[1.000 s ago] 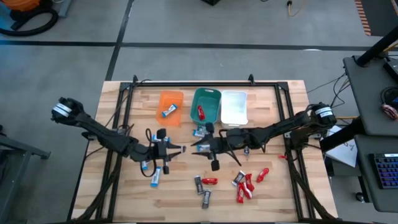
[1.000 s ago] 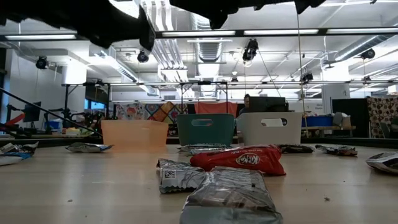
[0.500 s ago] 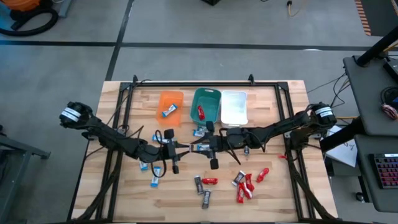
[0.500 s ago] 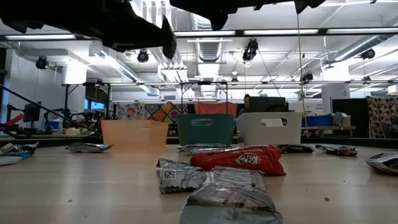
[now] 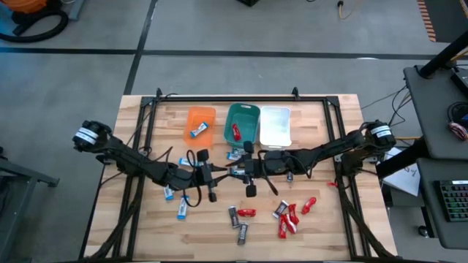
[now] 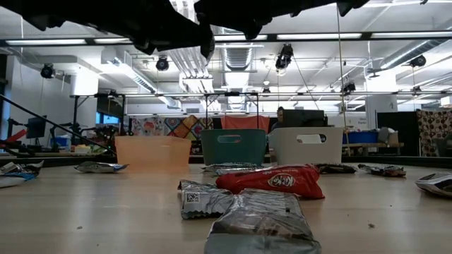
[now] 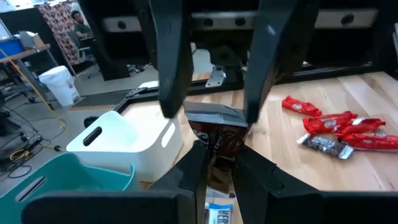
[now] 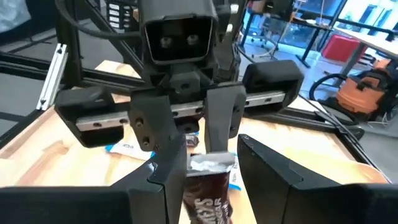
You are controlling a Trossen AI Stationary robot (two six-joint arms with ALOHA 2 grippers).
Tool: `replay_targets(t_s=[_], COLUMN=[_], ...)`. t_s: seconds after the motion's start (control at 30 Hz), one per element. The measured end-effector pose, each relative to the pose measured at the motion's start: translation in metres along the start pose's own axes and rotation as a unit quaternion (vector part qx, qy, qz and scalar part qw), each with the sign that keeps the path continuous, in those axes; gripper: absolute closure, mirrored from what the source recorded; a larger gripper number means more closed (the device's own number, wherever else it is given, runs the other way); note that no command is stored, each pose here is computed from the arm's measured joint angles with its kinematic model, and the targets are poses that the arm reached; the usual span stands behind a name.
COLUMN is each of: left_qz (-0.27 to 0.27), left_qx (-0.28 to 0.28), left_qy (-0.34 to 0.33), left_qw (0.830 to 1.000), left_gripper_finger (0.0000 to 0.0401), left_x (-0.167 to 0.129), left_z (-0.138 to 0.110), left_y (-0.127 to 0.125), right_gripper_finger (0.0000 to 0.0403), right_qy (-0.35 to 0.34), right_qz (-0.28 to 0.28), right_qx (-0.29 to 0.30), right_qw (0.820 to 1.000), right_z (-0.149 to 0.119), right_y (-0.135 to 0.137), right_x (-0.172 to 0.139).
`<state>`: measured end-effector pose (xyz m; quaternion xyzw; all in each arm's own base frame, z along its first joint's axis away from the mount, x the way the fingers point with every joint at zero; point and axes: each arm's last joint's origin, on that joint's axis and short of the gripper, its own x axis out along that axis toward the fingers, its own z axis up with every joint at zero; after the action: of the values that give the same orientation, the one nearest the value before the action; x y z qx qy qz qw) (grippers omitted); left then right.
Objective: Organize candy in baskets
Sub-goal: Put the brown chocolate into the white bin
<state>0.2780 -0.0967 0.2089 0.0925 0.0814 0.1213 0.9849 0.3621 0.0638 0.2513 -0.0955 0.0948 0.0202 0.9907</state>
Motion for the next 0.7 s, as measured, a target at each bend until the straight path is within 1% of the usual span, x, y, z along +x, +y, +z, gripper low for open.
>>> replay_targets(t_s=[0.13,0.23,0.37,0.53,0.6,0.7], left_qz=[0.000,0.000,0.001,0.000,0.000,0.000], left_qx=[-0.001,-0.004,-0.002,-0.001,-0.002,-0.002], left_qy=[0.003,0.003,0.006,0.006,0.006,0.004], left_qw=[1.000,1.000,1.000,1.000,1.000,1.000], left_gripper_finger=[0.0354,0.0354,0.0354,0.0354,0.0354,0.0354], left_x=[-0.0009,-0.0010,-0.0011,-0.0011,-0.0010,-0.0006], left_z=[-0.0023,-0.0024,-0.0031,-0.0032,-0.0026,-0.0012], left_y=[0.0004,0.0006,0.0007,0.0005,0.0005,0.0003], right_gripper_finger=[0.0265,0.0258,0.0225,0.0181,0.0173,0.0172], right_qy=[0.012,0.017,0.020,0.021,0.022,0.021], right_qz=[0.000,-0.001,-0.013,-0.016,-0.015,-0.014], right_qx=[0.003,0.015,0.029,0.002,0.000,0.004], right_qw=[1.000,1.000,0.999,1.000,1.000,1.000], right_z=[-0.0025,-0.0037,-0.0045,-0.0046,-0.0047,-0.0048], right_y=[-0.0011,-0.0034,-0.0076,-0.0078,-0.0077,-0.0077], right_x=[0.0002,0.0004,0.0009,0.0009,0.0008,0.0009])
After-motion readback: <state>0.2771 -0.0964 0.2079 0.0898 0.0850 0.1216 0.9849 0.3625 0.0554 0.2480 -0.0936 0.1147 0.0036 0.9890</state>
